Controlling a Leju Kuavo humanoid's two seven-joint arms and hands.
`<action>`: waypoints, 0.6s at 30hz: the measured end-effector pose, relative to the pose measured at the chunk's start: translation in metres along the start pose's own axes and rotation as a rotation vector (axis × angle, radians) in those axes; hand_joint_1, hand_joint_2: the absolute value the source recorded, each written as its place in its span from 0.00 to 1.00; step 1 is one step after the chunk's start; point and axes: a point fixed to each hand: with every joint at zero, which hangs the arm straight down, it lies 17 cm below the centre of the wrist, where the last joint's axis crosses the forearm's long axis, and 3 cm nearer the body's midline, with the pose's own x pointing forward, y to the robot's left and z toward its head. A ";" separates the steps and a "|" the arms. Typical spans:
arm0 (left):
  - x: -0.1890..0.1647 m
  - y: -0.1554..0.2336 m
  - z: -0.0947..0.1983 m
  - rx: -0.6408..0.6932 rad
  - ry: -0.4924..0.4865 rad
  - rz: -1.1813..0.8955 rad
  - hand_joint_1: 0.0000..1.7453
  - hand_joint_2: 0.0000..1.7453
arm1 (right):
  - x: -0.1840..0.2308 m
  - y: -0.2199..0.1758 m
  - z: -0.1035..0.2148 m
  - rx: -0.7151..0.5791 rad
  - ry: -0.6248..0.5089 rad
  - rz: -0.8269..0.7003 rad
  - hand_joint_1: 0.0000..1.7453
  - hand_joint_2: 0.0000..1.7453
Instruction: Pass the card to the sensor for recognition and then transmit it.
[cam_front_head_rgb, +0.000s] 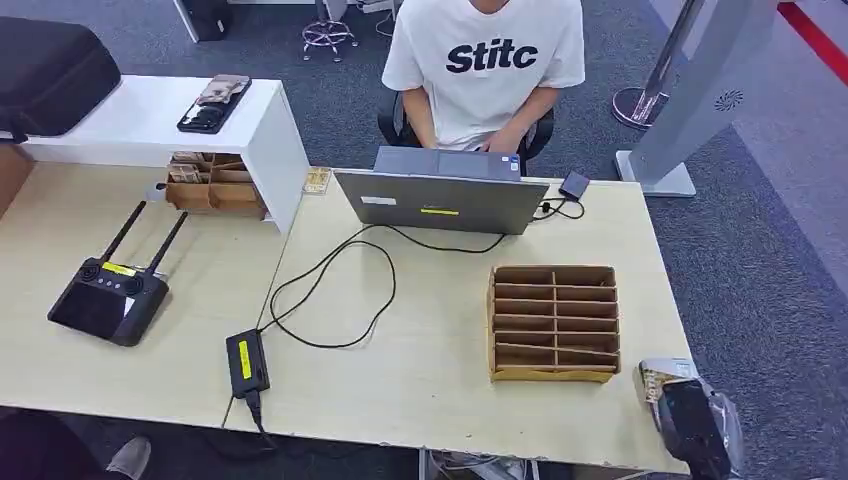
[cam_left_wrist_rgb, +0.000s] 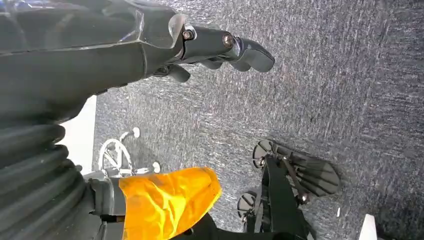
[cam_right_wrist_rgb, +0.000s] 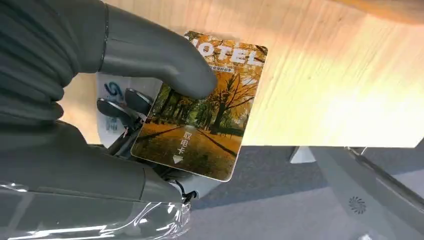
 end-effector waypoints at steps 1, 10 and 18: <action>0.000 0.000 0.000 0.001 0.000 0.000 0.00 1.00 | -0.001 -0.002 -0.001 -0.007 0.001 -0.003 0.99 1.00; 0.001 0.005 -0.001 0.010 -0.002 -0.001 0.00 1.00 | -0.008 -0.036 -0.007 -0.081 0.001 -0.006 0.98 1.00; 0.001 0.005 -0.001 0.012 -0.002 -0.001 0.00 1.00 | -0.009 -0.044 -0.007 -0.088 0.003 0.007 0.99 1.00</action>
